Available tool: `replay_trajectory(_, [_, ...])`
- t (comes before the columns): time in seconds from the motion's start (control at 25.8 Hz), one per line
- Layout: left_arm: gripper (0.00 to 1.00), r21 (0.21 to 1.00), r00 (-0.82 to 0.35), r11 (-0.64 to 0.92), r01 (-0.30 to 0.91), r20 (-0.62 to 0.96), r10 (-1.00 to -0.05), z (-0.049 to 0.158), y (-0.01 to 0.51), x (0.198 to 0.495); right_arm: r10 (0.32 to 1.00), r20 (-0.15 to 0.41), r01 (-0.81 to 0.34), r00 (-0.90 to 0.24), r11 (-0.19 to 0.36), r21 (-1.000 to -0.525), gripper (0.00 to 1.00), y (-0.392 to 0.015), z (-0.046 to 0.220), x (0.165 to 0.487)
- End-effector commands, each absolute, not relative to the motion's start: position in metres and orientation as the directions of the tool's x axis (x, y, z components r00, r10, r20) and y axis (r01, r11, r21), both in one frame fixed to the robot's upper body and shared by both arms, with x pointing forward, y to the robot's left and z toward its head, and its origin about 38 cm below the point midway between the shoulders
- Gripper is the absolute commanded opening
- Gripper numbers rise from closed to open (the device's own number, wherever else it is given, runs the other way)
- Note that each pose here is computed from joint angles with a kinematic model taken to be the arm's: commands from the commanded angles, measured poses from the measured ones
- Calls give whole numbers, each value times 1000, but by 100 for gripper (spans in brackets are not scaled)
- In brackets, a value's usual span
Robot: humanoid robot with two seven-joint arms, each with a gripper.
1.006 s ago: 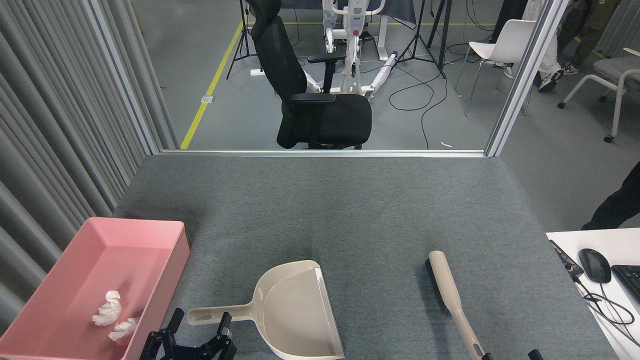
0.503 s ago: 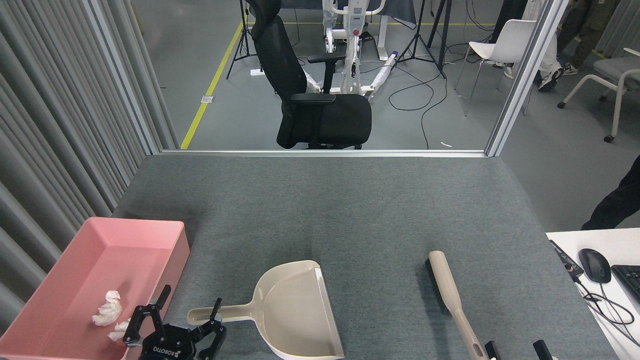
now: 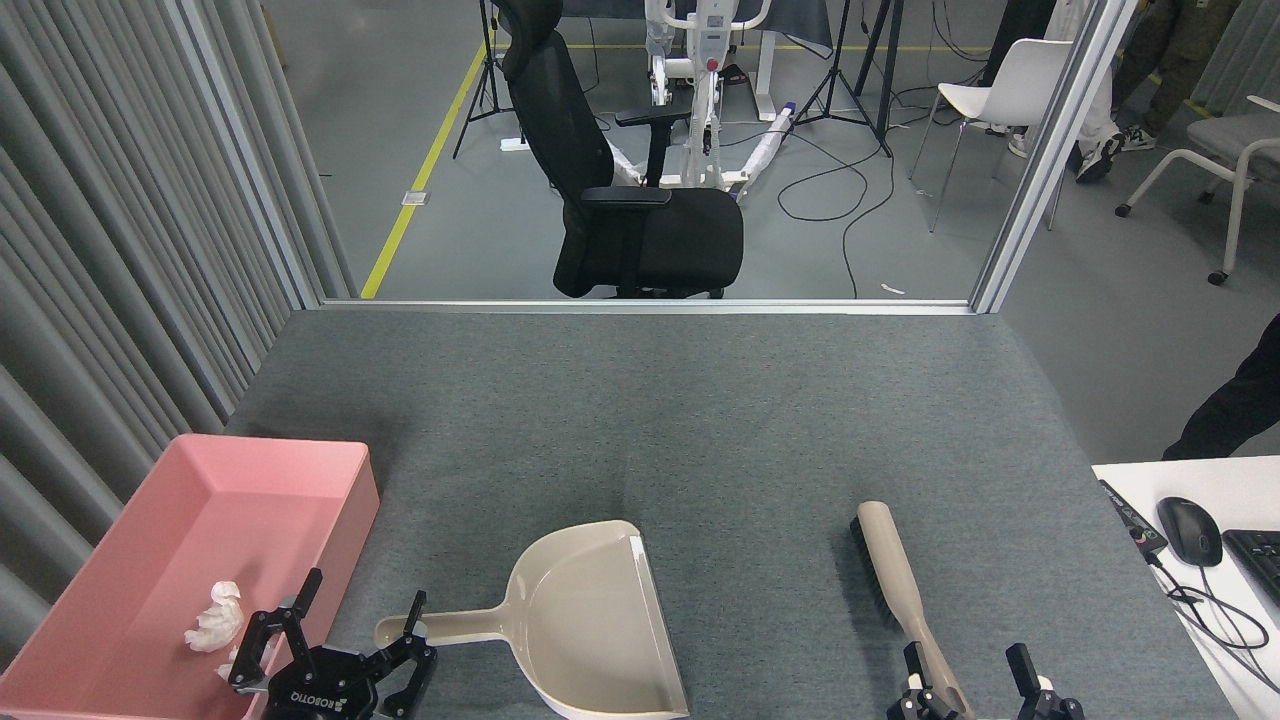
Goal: Sweep and dump garbage into bin
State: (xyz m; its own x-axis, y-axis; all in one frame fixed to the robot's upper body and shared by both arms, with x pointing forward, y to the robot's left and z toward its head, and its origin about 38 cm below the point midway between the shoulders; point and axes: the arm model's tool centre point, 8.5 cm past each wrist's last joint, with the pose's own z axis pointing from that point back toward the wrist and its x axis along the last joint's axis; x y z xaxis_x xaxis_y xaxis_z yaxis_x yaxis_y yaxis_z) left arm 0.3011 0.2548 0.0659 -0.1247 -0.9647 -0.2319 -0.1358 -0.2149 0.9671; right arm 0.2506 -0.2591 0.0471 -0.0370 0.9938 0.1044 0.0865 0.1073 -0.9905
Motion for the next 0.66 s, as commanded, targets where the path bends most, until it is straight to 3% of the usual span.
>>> replay_trajectory(0.0, [100,970,-118,-201,-137,-218,-969,66,251,301,993,106,94,-51,111,-989,99,-247,51,254])
replay_trajectory(0.39, [100,976,-95,-173,-130,-186,-978,64,244,301,993,115,103,-40,119,-988,99,-232,52,257])
replay_trajectory(0.62, [100,976,-101,-184,-117,-196,-975,61,249,296,996,76,182,-56,85,-980,99,-231,59,256])
